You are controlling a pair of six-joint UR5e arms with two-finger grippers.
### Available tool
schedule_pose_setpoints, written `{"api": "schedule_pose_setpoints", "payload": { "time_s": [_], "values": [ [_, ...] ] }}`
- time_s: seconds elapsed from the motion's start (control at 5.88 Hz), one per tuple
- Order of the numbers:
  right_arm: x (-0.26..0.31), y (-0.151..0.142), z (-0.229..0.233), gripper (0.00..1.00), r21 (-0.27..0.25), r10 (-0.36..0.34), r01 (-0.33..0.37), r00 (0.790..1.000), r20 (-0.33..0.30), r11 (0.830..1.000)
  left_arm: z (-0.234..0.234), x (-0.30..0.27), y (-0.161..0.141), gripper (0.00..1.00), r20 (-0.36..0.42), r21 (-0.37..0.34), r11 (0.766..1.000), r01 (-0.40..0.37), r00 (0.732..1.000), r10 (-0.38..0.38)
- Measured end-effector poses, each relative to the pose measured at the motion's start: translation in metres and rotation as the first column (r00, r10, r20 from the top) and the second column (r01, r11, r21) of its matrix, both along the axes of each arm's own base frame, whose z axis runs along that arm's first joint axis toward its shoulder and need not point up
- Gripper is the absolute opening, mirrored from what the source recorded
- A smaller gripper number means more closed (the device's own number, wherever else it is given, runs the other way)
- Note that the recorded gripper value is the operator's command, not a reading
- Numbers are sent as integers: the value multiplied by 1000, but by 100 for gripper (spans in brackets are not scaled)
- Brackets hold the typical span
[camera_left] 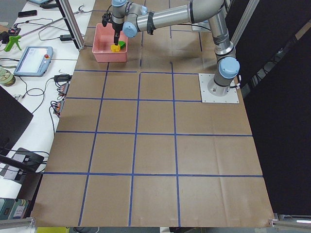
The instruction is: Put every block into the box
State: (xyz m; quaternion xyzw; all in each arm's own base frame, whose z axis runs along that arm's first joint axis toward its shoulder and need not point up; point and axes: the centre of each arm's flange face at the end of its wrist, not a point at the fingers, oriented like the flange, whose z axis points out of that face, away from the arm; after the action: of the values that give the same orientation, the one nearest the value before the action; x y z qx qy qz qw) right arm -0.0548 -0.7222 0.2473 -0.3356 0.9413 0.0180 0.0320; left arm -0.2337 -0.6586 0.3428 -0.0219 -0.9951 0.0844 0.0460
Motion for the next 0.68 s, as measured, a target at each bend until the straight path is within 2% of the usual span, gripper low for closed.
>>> {"api": "schedule_pose_setpoints", "payload": {
  "time_s": [0.34,0.51,0.68],
  "values": [
    [4,26,-39,99,65,54,-55,998,24,996,69,31,51,100,39,106,994,-33,999,29],
    [6,33,-51,86,55,76,-77,997,24,995,102,45,82,100,55,150,987,-51,998,43],
    [7,36,-60,41,18,99,-99,995,13,995,126,60,108,100,60,165,984,-73,996,63]
  ]
}}
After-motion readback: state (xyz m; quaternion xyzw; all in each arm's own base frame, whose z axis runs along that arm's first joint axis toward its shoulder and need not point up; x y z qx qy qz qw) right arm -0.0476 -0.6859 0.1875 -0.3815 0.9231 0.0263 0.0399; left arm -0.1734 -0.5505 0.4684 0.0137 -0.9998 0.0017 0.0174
